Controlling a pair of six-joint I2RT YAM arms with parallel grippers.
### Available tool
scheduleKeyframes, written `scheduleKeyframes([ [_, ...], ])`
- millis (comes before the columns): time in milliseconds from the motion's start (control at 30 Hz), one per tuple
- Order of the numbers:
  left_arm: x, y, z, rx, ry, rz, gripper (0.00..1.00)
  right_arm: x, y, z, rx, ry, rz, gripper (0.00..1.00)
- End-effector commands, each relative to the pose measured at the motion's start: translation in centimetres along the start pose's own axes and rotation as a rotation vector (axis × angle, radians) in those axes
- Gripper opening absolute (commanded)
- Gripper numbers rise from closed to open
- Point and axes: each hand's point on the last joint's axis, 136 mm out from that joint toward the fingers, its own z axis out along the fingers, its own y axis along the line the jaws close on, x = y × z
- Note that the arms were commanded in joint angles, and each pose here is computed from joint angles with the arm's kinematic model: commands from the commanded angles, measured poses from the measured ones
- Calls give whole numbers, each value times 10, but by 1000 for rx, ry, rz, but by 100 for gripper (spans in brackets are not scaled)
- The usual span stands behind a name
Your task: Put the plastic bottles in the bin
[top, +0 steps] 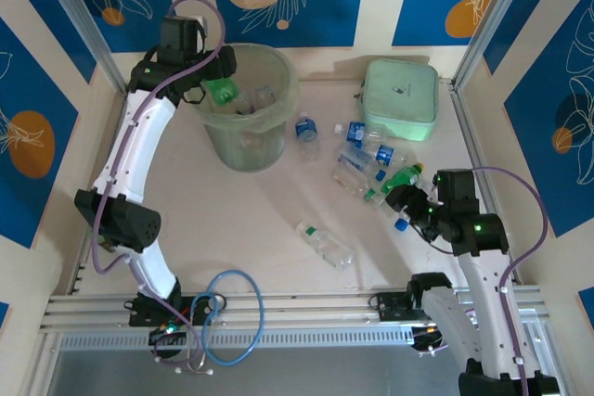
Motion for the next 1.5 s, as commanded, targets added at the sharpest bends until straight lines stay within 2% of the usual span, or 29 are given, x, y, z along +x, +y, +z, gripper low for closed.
scheduleKeyframes([
  [0, -2, -2, 4, 25, -11, -3, 91, -2, 15, -8, -45, -2, -11, 81],
  [233, -5, -10, -14, 63, -31, 0, 94, 2, 22, -4, -61, 16, -44, 81],
  [433, 13, -42, -59, 129, -56, 96, 94, 2, 23, -2, -41, 13, -64, 81],
  [567, 67, -90, -94, 258, -24, 265, 94, -2, 19, -1, -14, -6, -63, 81],
  [667, 124, -125, -120, 439, 11, 417, 94, -5, 20, -1, -18, -13, -57, 81],
  [767, 182, -140, -142, 615, 75, 533, 95, -7, 21, -1, -17, -10, -51, 81],
  [833, 217, -145, -154, 701, 135, 563, 96, -8, 21, -1, -10, -13, -44, 81],
  [967, 279, -146, -150, 760, 285, 535, 95, -7, 20, -1, -14, -17, -21, 81],
  [1100, 338, -149, -150, 815, 402, 591, 100, -3, 18, -1, -21, -10, -9, 81],
  [1267, 380, -151, -140, 810, 489, 712, 99, 0, 9, -3, 10, -13, -6, 82],
  [1467, 397, -172, -120, 839, 545, 777, 99, 0, 10, -4, 3, -18, 8, 82],
])
